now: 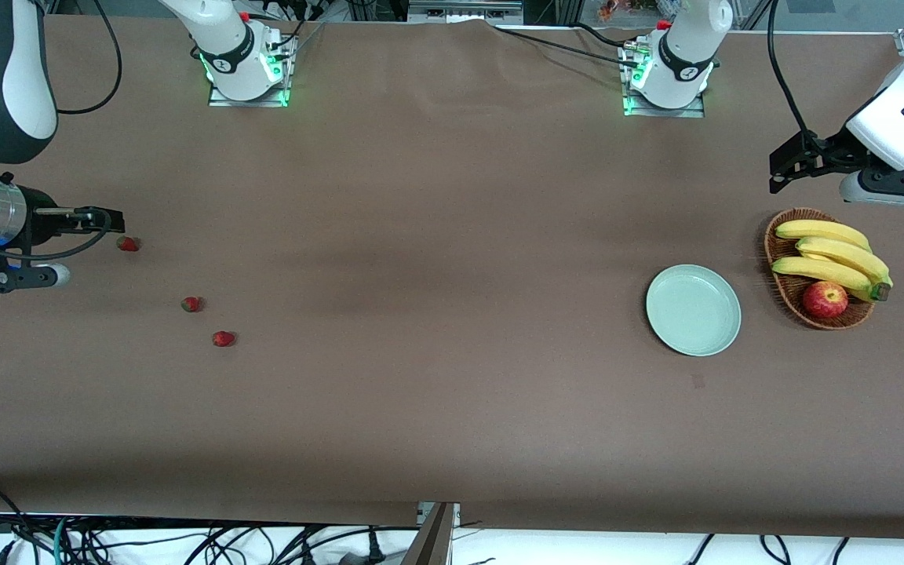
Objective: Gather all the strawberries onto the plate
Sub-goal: 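Reach the right gripper to the first strawberry and grasp it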
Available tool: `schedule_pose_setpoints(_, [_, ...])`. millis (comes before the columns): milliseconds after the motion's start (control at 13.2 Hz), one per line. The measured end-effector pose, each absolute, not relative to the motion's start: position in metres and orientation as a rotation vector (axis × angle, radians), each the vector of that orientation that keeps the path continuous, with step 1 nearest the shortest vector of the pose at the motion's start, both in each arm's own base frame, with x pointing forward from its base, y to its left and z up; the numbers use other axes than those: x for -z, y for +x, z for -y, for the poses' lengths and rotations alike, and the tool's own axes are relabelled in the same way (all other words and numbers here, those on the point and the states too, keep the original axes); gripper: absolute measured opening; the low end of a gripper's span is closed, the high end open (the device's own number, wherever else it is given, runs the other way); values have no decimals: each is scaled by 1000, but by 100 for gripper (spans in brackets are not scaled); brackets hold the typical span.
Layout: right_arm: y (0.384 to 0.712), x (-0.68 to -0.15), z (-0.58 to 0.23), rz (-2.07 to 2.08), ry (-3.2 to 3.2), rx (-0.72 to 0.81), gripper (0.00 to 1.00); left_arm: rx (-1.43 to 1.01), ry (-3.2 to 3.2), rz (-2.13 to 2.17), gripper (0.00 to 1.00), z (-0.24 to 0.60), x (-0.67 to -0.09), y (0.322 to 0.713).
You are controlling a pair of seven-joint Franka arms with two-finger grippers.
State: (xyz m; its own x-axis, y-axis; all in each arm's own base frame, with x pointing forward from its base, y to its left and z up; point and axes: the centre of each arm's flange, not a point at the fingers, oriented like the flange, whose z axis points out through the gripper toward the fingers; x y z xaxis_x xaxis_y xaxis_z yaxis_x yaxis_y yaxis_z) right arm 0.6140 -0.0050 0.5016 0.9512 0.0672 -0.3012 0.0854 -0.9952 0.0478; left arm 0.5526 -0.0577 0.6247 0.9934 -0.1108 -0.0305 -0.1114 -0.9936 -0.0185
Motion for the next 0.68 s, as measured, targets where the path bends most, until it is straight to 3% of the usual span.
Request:
schedule_pose_setpoints(304, [617,-477,15,-99,3039,496,100,-33,-3119,-183,100,61,-622,557])
schedule_pose_setpoints(683, [597,-357,43,-89,3001,541,100,-21,-3123,-204,100,67,-613,565])
